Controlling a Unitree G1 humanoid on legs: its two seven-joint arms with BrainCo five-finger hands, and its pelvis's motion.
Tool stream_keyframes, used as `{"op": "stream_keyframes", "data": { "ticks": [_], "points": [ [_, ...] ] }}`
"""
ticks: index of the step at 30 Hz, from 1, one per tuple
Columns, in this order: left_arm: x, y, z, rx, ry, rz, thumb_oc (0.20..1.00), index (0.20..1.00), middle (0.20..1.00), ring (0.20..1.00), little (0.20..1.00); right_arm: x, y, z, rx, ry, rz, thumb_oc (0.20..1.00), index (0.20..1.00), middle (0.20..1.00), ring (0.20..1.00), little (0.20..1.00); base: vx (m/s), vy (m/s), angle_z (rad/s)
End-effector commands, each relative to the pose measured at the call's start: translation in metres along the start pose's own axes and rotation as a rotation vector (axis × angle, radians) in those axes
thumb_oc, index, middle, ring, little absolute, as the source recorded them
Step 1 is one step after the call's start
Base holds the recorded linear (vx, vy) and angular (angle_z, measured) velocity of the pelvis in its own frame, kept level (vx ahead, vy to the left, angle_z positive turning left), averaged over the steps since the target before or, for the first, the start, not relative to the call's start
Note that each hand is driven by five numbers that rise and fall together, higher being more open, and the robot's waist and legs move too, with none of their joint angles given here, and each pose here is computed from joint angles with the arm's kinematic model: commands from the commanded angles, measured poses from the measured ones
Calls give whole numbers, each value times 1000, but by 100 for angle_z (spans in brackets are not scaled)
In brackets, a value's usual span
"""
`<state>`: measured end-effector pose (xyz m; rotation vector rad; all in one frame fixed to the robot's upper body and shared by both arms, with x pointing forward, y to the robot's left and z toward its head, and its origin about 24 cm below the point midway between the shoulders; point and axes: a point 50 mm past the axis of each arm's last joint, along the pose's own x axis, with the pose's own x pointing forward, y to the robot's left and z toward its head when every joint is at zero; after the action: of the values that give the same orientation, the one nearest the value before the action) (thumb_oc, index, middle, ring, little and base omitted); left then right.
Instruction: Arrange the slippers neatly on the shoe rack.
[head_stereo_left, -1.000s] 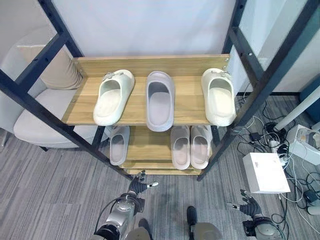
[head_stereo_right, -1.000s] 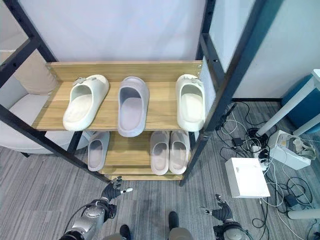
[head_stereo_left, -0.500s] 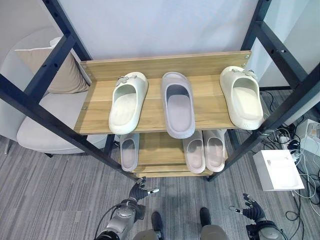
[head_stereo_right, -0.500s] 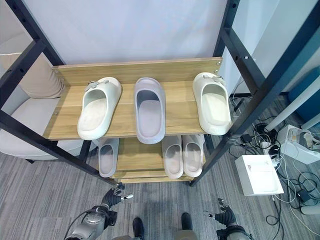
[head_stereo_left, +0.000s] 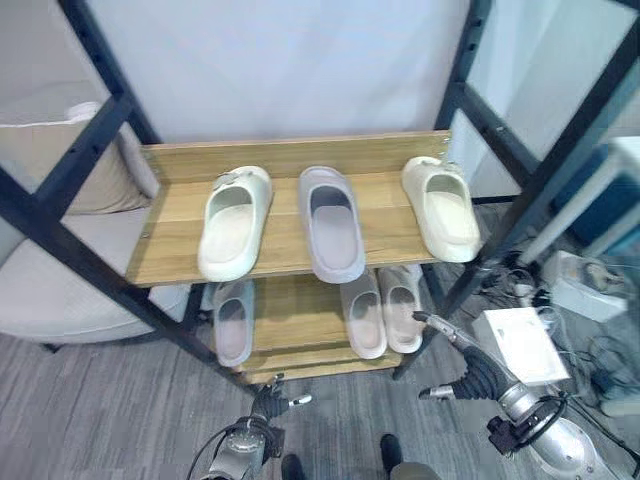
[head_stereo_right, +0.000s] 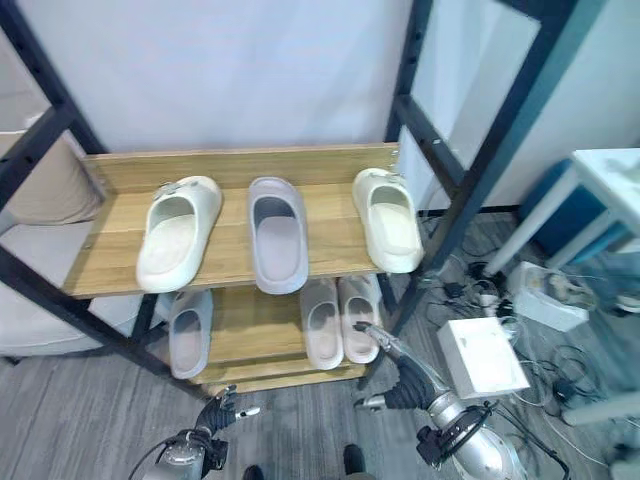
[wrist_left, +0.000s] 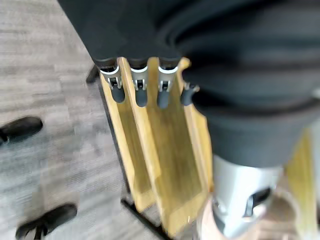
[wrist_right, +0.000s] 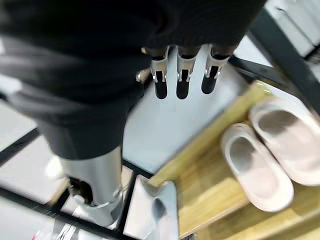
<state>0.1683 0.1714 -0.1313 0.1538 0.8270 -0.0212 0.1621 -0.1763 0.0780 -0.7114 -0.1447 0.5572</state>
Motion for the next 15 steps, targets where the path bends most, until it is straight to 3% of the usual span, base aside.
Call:
{"op": "stream_keyframes", "data": {
  "ticks": [1, 8, 15],
  "points": [
    [10, 2, 31, 57, -99, -1, 1000, 1000, 1000, 1000, 1000, 6, -36, 29, -37, -201, -2, 1000, 1000, 1000, 1000, 1000, -13, 17, -4],
    [10, 1, 24, 63, -73, 2, 1000, 1000, 1000, 1000, 1000, -4, -68, 88, -107, -452, 3, 1000, 1000, 1000, 1000, 1000, -4, 5, -1],
    [5, -4, 16, 5, -71, 2, 1000, 1000, 1000, 1000, 1000, 8, -113, 130, -315, -715, -302, 1000, 1000, 1000, 1000, 1000, 14, 35, -8]
  ]
}}
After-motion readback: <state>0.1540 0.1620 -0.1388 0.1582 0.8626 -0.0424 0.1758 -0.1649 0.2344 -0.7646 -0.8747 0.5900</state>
